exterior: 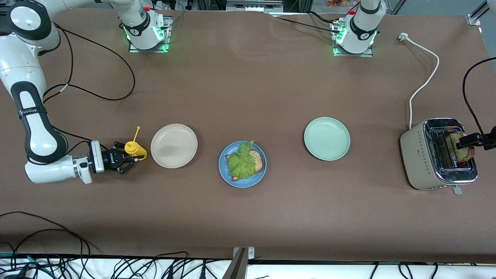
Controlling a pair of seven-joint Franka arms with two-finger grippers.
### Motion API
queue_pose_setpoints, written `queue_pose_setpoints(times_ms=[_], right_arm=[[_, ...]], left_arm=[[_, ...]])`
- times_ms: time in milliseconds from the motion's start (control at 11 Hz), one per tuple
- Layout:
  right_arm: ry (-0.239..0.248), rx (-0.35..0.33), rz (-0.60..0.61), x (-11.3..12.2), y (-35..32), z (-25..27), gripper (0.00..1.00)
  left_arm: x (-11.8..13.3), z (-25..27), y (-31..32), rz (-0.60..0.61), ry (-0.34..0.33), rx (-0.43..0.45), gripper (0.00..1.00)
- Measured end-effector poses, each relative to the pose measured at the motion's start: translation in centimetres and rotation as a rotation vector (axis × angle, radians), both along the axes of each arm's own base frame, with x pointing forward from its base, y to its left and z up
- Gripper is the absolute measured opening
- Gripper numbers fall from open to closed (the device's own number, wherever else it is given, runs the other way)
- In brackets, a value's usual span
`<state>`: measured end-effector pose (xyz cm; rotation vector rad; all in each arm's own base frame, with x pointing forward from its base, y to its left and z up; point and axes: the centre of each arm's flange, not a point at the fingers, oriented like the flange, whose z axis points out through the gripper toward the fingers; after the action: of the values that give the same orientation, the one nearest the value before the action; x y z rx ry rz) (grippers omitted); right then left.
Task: Make sandwich in blue plate with both arms
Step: 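Set the bottle down while the left gripper grasps the toaster bread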
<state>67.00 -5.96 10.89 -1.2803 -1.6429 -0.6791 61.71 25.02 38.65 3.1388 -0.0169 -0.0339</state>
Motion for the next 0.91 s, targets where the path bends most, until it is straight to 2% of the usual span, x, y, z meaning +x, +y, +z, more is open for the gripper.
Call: queue_pose_setpoints(times_ms=[91, 182, 364, 455, 545, 727, 909], right_arm=[[-0.013, 0.013, -0.004, -0.1, -0.1, -0.7, 0.23], [-0.024, 0.023, -0.009, -0.2, -0.3, -1.3, 0.23], [-0.034, 0.040, -0.015, -0.4, -0.6, -1.9, 0.19], [-0.034, 0.042, -0.016, -0.4, -0.7, -2.0, 0.21], [-0.034, 0.042, -0.017, -0.4, -0.7, -2.0, 0.30], [-0.036, 0.043, -0.018, -0.4, -0.7, -2.1, 0.55], [-0.037, 0.044, -0.017, -0.4, -0.7, -2.1, 0.80]], left_arm=[[0.0, -0.5, 0.0, 0.000, 0.007, 0.000, 1.00], [0.1, -0.9, 0.0, 0.000, 0.013, 0.000, 0.95], [0.1, -1.1, 0.0, 0.000, 0.016, 0.000, 0.68], [0.1, -1.1, 0.0, 0.000, 0.016, 0.000, 0.56], [0.1, -1.1, 0.0, 0.000, 0.016, 0.000, 0.43], [0.2, -0.9, 0.0, -0.001, 0.013, 0.001, 0.18], [0.6, -0.4, -0.4, -0.005, 0.001, 0.006, 0.15]])
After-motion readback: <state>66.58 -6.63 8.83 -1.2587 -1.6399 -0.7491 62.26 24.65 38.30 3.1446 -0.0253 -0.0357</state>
